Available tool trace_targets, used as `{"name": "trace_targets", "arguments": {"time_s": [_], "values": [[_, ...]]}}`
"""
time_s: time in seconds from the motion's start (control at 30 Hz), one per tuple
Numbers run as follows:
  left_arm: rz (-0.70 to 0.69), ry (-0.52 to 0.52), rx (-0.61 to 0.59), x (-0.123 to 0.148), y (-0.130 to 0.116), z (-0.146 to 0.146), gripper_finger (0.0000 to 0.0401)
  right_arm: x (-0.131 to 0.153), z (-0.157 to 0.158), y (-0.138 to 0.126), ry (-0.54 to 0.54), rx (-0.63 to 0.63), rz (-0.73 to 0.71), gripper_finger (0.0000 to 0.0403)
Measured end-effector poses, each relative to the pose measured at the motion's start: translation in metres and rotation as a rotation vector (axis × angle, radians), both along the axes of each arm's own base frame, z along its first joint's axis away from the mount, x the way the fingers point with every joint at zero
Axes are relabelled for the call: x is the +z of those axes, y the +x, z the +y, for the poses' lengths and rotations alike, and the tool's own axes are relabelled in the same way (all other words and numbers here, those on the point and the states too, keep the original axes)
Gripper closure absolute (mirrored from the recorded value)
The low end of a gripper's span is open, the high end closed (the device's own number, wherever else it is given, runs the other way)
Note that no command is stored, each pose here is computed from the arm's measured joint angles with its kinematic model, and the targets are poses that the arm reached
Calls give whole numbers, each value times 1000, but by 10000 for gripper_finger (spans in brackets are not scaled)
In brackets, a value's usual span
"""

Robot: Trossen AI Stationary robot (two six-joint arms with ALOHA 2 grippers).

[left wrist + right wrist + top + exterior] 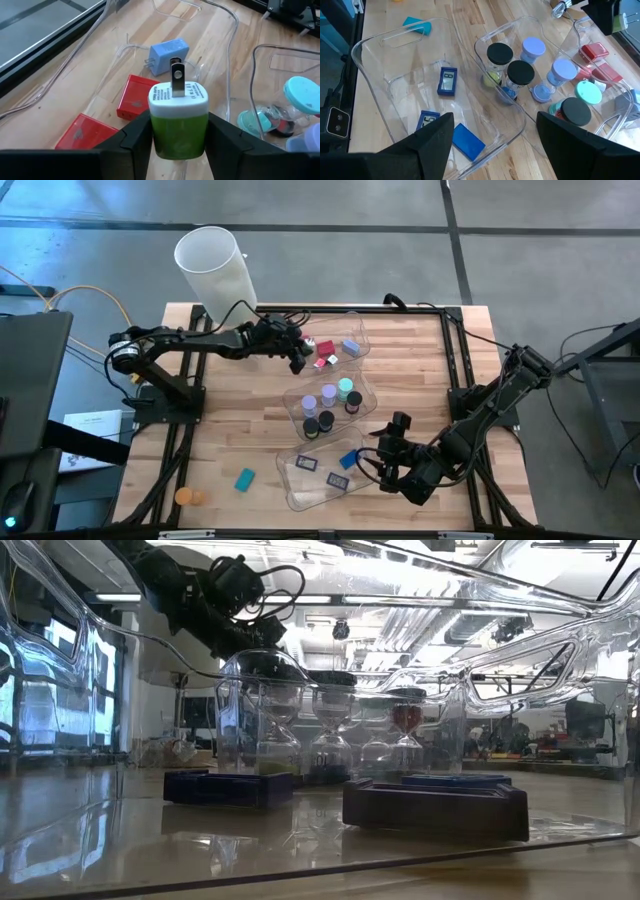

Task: Pick & Place Office items
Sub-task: Put the green charger adapter into the top transparent bin, then put the blue digital clock into the bottom transparent bin

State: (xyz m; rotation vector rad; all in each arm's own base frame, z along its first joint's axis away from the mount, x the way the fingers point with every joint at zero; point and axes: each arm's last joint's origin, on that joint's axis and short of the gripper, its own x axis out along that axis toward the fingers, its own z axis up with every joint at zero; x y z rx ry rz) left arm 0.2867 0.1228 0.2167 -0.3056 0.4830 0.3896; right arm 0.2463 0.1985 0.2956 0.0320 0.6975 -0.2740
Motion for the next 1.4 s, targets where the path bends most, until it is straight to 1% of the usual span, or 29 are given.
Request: {"name": "trace_targets", "arguments": {"time_s": [0.23, 0.33, 0.63, 0.73, 0.83, 0.97, 1.1, 1.17, 1.23, 1.3, 1.4], "values": [[19, -10, 6, -2, -1, 0, 200, 0, 0, 0, 0, 0, 0, 129], [17, -10, 7, -2, -1, 0, 185, 0, 0, 0, 0, 0, 0, 129], [11, -10, -4, 2, -2, -3, 180, 0, 0, 0, 1, 0, 1, 129], [-26, 13, -102, 20, -7, -11, 180, 0, 0, 0, 4, 2, 3, 129], [-64, 25, -158, 46, -16, -24, 180, 0, 0, 0, 6, 4, 5, 129], [-62, 59, -211, 82, -34, -50, 180, 0, 0, 0, 5, 4, 5, 129], [-4, 68, -251, 105, -56, -85, 180, 0, 0, 0, 1, 6, 6, 129], [36, 40, -259, 109, -67, -103, 180, 0, 0, 0, 1, 6, 6, 129], [86, -15, -263, 108, -76, -120, 180, 0, 0, 0, 0, 6, 5, 129], [140, -89, -277, 104, -83, -137, 180, 0, 0, 0, -1, 6, 5, 129], [261, -177, -321, 94, -92, -164, 180, 0, 0, 0, -5, 5, 3, 129]]}}
